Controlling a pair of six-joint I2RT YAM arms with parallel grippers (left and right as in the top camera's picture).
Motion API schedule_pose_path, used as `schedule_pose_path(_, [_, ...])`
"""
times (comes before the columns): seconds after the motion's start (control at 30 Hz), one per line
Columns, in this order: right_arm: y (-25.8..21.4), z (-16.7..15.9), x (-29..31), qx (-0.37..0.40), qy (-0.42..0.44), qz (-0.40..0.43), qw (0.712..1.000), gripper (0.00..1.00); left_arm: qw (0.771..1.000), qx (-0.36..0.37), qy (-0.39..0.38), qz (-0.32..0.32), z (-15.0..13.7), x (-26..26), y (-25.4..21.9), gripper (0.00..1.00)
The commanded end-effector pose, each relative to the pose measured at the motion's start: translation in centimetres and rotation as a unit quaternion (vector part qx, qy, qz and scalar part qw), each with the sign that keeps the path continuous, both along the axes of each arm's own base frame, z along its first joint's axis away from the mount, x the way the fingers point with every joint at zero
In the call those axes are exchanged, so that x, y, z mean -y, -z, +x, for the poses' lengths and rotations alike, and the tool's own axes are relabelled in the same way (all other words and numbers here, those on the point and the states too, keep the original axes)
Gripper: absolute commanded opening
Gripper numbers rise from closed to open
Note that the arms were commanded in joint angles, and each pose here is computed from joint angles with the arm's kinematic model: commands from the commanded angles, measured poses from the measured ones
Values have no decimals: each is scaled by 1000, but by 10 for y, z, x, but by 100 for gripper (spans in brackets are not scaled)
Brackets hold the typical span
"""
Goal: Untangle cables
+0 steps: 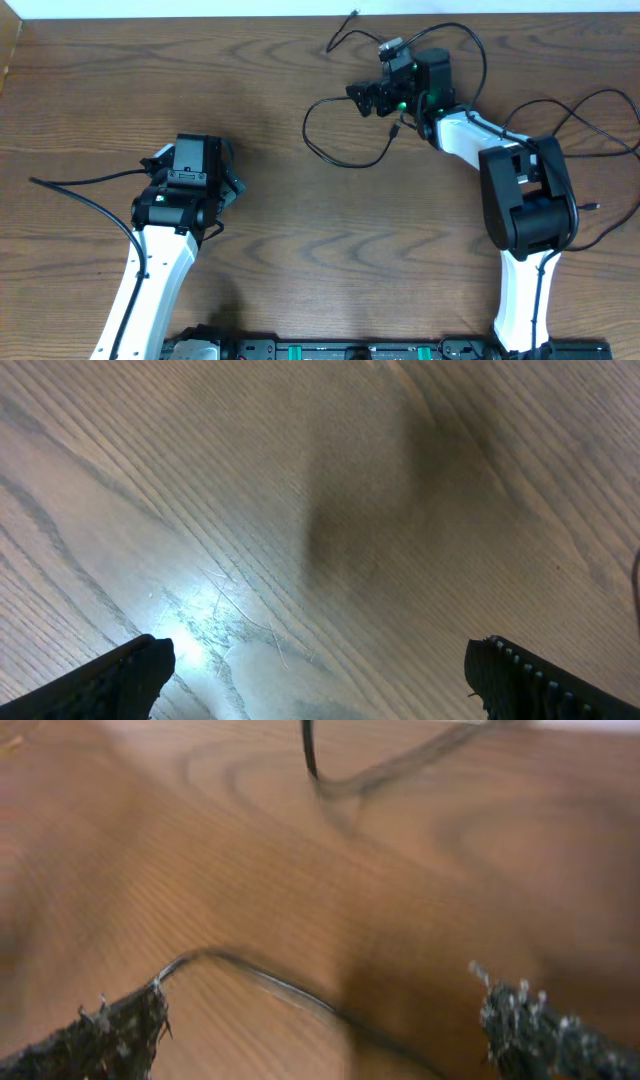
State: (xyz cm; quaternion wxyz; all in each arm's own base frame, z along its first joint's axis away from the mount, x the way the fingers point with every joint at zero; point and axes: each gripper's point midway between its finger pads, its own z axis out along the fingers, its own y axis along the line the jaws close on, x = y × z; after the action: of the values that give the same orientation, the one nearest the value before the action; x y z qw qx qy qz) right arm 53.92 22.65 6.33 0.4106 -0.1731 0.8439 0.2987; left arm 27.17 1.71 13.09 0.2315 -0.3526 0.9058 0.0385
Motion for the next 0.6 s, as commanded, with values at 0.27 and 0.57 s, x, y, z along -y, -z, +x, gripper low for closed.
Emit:
schedule_pose_path(0.27, [-80,-19,-7,-143,-18,76,987,99,1000,7,-4,12,4,-5,-6,98])
schedule_pose_path(0.57, [-141,-19,25,-122,62,4,991,99,1000,7,-4,12,4,-5,-6,98])
